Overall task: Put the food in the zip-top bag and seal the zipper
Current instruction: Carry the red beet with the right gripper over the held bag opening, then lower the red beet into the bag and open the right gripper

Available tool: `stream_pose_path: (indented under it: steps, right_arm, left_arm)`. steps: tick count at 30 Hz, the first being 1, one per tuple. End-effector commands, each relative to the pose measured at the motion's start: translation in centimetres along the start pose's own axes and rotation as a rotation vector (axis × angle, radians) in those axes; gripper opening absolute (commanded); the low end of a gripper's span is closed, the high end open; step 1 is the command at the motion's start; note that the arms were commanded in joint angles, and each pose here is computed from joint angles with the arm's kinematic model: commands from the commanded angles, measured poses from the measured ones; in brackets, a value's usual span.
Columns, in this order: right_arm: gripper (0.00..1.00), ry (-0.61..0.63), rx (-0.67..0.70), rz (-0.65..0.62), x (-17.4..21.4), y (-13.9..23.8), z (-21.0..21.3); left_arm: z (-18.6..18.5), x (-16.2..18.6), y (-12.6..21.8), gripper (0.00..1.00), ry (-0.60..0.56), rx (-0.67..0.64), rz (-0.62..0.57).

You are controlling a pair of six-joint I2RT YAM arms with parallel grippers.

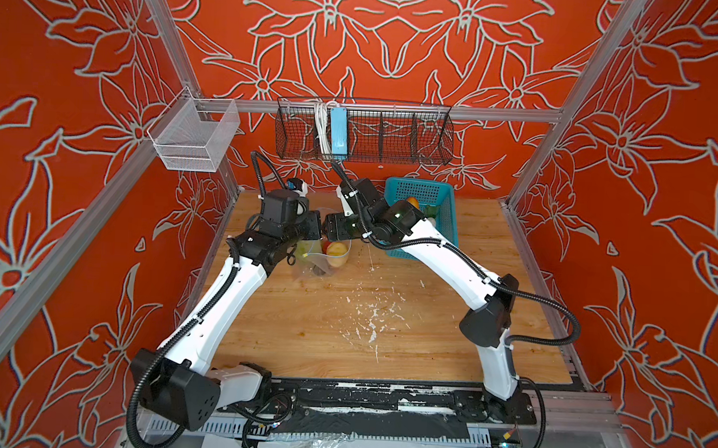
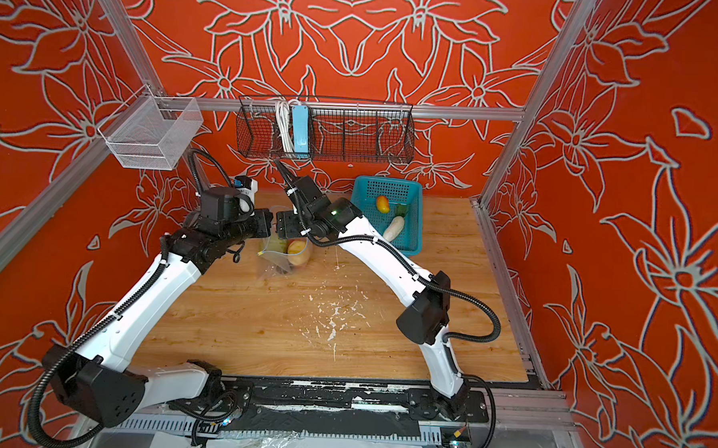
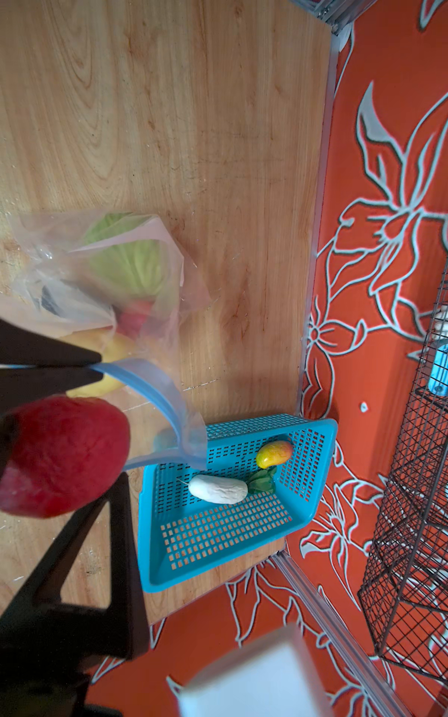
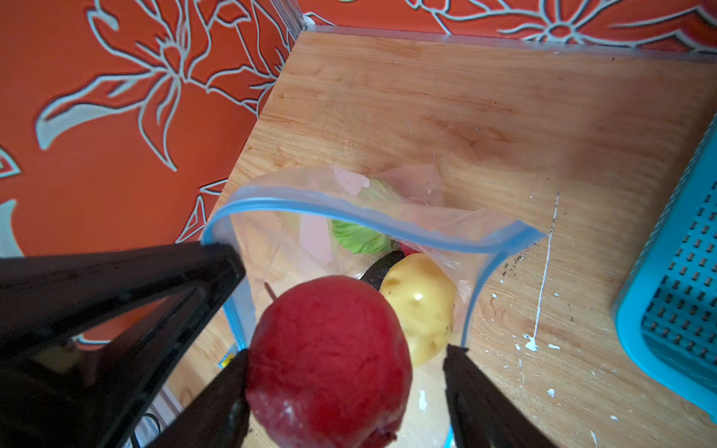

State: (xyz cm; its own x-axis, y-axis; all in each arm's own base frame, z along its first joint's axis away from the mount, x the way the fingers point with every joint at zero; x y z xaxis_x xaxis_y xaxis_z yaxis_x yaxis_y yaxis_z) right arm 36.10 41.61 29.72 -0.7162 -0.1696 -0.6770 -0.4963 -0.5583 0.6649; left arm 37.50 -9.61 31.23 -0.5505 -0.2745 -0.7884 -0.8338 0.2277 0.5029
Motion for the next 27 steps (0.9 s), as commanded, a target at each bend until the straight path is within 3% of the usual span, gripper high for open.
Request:
stream_pose_path:
  steps: [1,17,27]
  right_arm:
    - [0.80,0.011,0.005,-0.016,-0.5,0.9,0.5]
    - [0.94,0.064,0.084,-0.060,-1.3,4.2,-0.8]
    - [0.98,0.092,0.050,0.007,0.5,1.6,-1.0]
  left_arm:
    - [0.0,-0.3,0.5,0.00,0.004,0.003,-0.016]
    - [0.0,-0.4,0.6,0.00,0.004,0.002,-0.019]
    - [0.0,-0.4,0.5,0.00,0.006,0.004,-0.017]
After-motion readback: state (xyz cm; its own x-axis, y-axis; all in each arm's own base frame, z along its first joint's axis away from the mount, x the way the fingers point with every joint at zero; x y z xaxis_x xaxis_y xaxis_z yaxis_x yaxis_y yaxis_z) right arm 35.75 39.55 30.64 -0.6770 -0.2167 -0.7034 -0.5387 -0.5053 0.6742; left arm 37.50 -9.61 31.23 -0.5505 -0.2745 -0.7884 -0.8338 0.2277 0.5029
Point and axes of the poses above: each gripper's point midway between its finger pads, its own y axis back along the fingers, its own z axis along the line the jaws close on, x = y × z, the point moved 1 cm from there along y, back along the fingers, and after that the axes turned 5 degrees about y, right-handed, at the moved point
